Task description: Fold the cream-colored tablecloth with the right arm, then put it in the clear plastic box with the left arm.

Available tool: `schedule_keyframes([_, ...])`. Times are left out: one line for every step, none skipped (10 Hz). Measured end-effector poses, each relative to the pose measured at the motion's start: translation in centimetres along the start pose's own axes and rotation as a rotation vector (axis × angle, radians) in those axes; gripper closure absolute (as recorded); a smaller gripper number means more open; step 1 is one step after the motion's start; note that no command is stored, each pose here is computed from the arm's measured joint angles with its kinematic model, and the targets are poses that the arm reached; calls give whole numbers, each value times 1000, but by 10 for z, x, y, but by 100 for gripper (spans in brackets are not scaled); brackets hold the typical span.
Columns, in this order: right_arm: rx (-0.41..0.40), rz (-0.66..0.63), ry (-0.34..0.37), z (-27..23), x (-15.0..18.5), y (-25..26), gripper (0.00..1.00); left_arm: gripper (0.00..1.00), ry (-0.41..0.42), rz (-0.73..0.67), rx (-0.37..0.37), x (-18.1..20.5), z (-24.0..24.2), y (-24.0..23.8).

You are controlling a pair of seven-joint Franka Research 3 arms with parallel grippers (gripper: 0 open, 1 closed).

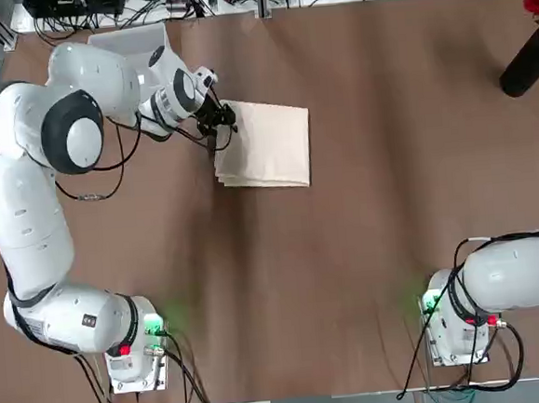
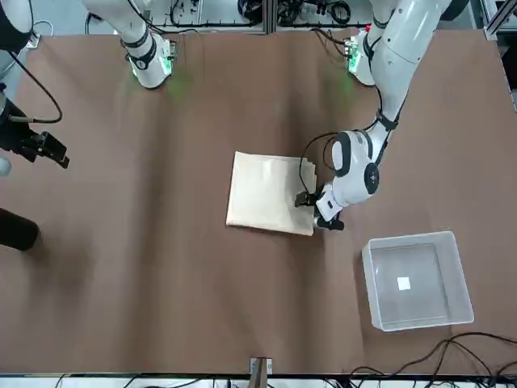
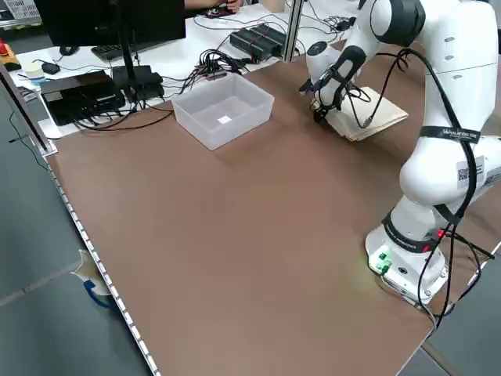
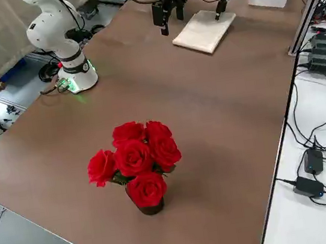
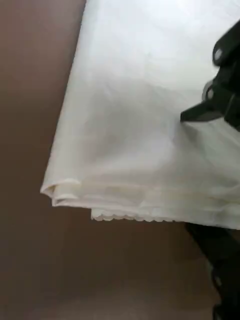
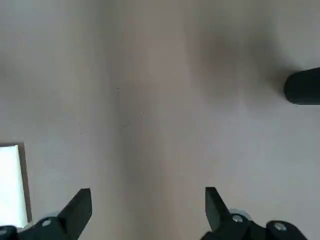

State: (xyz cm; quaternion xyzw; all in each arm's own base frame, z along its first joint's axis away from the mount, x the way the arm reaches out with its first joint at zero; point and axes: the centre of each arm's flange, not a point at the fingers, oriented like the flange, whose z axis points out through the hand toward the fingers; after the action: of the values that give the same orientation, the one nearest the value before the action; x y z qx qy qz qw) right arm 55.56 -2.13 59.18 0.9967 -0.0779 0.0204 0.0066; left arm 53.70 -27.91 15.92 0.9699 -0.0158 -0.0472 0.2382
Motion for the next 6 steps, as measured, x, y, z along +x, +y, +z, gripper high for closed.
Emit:
schedule_keyframes([0,0,-4,0,0,0,0,24,0,0,0,0,0,1])
schedule_keyframes([-1,0,-8,1,-1,0,0,43,1,-3,-1,0,0,2])
schedule_keyframes([-1,0,-9,1,-1,0,0,57,4,-8,-2,1,-1,3])
schedule_keyframes([-1,0,-10,1,-1,0,0,73,11,-12,-5,3,-3,5])
schedule_keyframes([-2,0,-12,1,-1,0,0,86,18,-15,-8,5,-7,9])
schedule_keyframes([-2,0,-13,1,-1,0,0,93,24,-12,-11,6,-10,12])
